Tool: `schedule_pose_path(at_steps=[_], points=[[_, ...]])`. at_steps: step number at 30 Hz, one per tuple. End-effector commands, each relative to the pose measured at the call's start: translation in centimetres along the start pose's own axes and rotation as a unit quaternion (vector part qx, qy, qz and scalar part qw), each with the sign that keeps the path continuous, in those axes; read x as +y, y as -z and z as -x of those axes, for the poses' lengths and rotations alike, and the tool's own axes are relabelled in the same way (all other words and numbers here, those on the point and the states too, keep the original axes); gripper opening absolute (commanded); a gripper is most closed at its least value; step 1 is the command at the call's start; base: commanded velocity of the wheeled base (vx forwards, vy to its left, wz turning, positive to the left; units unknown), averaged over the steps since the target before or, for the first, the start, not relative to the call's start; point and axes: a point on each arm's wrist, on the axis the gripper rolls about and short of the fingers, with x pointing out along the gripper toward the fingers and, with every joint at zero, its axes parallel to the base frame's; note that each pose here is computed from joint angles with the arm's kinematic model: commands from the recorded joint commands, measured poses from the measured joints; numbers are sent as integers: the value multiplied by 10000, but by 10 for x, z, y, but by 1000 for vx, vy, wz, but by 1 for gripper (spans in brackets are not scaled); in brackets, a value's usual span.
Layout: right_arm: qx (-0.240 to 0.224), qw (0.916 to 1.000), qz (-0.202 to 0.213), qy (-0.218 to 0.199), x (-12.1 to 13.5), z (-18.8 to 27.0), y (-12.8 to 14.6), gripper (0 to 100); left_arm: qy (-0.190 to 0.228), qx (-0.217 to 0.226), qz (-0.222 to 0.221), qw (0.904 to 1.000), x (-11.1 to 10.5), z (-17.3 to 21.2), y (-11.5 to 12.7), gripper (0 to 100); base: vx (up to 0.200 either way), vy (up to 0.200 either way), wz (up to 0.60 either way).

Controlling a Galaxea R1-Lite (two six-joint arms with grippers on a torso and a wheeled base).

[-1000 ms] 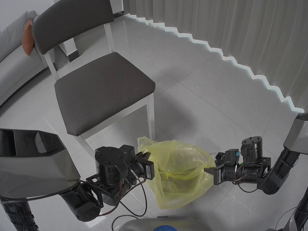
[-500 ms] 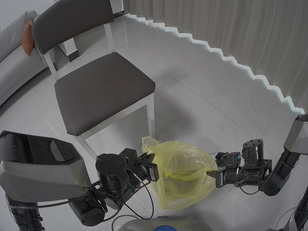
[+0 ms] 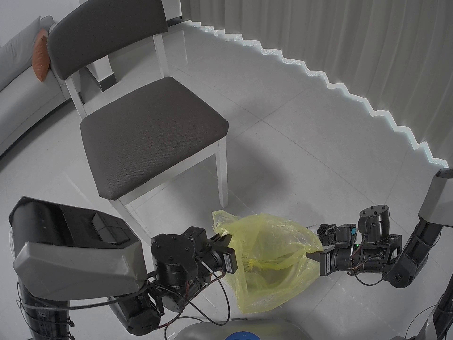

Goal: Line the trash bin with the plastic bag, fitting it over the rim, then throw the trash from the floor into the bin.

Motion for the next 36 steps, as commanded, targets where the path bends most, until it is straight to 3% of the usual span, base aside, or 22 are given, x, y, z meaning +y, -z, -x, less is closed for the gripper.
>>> schedule_pose_path(at_steps=[1, 9, 13, 25, 36], points=[[8, 10000, 0, -3, 0, -1, 0, 0, 15, -95, 72, 9999, 0, 0, -3, 0, 0, 0, 0], [-34, 10000, -19, 46, -4, -1, -2, 0, 16, -38, 132, 9999, 5, -9, 4, 0, 0, 0, 0], [-79, 9999, -54, 117, -10, -1, -4, 0, -20, 8, 367, 9993, 9, -11, 7, 0, 0, 0, 0], [265, 9996, -25, 72, -11, -20, 15, 0, -247, 367, 415, 9982, 33, -7, 19, 0, 0, 0, 0], [682, 9962, 547, 47, -11, -17, 37, 0, -174, 620, 297, 9975, 36, 5, 23, 0, 0, 0, 0]])
